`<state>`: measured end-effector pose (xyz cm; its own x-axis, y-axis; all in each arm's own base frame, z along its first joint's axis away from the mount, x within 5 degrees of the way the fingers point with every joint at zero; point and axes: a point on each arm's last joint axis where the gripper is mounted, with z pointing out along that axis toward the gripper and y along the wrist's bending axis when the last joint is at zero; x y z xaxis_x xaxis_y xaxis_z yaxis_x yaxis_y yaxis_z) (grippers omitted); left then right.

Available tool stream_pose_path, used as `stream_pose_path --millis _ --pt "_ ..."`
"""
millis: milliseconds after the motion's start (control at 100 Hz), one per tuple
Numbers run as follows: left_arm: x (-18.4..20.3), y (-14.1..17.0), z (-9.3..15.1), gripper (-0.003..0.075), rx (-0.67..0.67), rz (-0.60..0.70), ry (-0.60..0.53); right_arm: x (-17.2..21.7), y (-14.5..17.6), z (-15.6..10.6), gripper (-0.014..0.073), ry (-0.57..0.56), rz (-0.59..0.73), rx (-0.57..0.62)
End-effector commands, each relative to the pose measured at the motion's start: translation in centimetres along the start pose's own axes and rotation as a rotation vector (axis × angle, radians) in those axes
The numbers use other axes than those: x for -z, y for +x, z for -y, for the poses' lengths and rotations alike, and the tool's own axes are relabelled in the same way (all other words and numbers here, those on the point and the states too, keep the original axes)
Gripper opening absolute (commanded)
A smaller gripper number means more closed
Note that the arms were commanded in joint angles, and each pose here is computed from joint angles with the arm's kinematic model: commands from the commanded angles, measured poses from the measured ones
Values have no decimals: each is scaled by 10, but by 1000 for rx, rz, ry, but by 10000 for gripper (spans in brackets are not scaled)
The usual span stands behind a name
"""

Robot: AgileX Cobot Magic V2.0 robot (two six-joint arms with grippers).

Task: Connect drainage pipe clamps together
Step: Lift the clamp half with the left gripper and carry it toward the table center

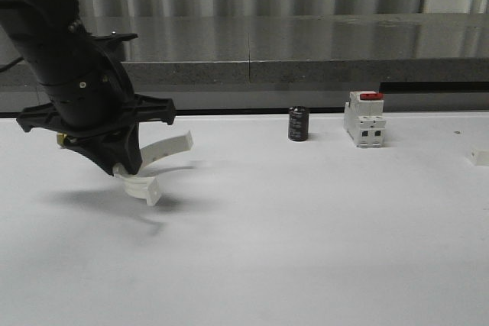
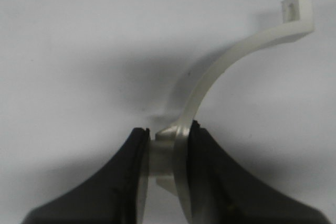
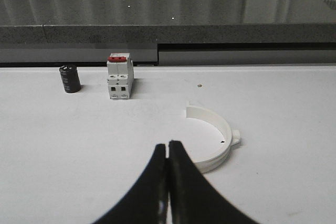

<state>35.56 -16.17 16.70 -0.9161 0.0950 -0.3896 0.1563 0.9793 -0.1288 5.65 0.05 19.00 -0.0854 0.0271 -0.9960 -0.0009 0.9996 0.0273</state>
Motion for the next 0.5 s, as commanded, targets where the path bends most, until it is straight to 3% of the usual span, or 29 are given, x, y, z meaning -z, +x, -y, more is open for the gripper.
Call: stream_pose_path --millis 0,490 --pt "17 -12 10 60 -1 93 25 3 -15 0 -67 6 118 6" --pt "16 -12 10 64 2 85 27 3 -15 0 -67 6 118 6"
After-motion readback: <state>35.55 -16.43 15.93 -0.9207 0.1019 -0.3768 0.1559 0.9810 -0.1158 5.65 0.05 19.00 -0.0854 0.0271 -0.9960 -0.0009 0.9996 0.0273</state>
